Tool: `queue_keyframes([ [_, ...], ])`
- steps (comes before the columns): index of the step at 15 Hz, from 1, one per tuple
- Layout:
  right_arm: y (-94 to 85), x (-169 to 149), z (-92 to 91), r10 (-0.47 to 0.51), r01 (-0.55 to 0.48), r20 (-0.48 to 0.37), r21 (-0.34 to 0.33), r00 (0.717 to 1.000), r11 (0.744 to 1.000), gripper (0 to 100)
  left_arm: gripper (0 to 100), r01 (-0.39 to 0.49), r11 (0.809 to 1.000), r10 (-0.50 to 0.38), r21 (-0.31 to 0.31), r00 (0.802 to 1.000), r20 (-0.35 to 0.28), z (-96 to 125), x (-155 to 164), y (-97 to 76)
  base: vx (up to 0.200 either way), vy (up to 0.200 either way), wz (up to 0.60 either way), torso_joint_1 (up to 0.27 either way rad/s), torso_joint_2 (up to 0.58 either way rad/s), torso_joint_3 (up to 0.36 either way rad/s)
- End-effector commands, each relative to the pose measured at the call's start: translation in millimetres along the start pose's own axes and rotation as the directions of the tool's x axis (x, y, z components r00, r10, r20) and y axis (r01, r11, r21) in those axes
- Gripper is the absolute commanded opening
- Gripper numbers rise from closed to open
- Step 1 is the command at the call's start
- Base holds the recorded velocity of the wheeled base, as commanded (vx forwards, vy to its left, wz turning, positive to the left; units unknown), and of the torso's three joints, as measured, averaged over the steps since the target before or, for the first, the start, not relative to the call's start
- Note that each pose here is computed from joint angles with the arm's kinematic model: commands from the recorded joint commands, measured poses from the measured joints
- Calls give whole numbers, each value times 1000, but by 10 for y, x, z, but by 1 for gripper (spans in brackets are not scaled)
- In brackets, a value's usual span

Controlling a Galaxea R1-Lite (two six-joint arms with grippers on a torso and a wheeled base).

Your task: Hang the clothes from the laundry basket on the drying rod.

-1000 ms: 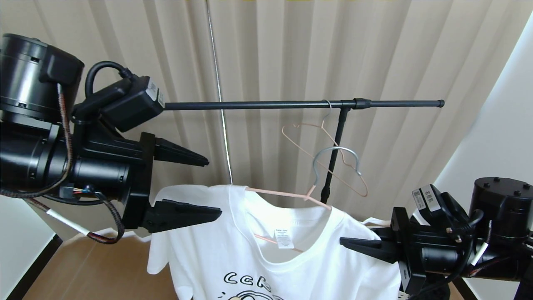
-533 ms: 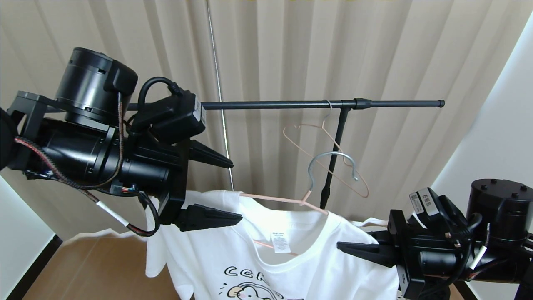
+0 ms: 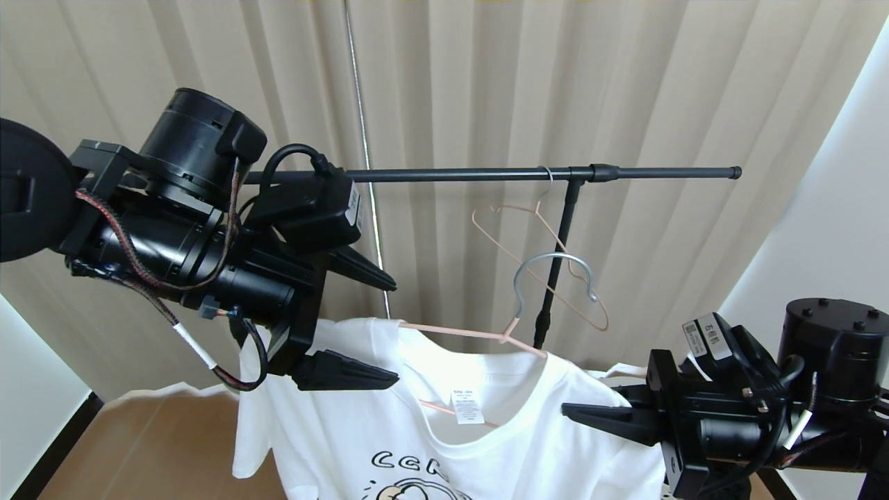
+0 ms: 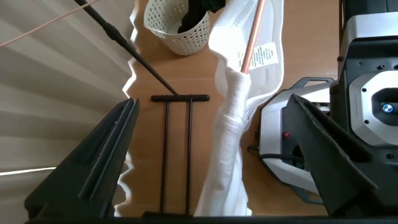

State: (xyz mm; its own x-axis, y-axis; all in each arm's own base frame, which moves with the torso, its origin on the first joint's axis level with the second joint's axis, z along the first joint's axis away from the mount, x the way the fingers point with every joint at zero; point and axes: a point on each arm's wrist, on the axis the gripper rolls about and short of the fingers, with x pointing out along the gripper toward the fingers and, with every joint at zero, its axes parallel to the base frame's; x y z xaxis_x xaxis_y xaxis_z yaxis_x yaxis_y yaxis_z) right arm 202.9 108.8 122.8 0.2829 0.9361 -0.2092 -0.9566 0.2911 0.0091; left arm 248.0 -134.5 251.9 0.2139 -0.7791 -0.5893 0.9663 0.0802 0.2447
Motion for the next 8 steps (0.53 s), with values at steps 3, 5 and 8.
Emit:
queue_keyframes([
  [3,-2,9,-6,3,-3,-2,1,1000,1000,0,100,40,999,-40,2,999,-14,-30,165,40,0,0,0,0,0,0],
  [5,-5,17,-8,3,-3,-3,2,1000,1000,0,100,54,998,-54,17,999,-8,15,209,22,0,0,0,0,0,0],
  [8,11,36,-8,14,-14,-4,1,1000,1000,0,100,63,998,-63,28,998,-2,56,241,19,0,0,0,0,0,0],
])
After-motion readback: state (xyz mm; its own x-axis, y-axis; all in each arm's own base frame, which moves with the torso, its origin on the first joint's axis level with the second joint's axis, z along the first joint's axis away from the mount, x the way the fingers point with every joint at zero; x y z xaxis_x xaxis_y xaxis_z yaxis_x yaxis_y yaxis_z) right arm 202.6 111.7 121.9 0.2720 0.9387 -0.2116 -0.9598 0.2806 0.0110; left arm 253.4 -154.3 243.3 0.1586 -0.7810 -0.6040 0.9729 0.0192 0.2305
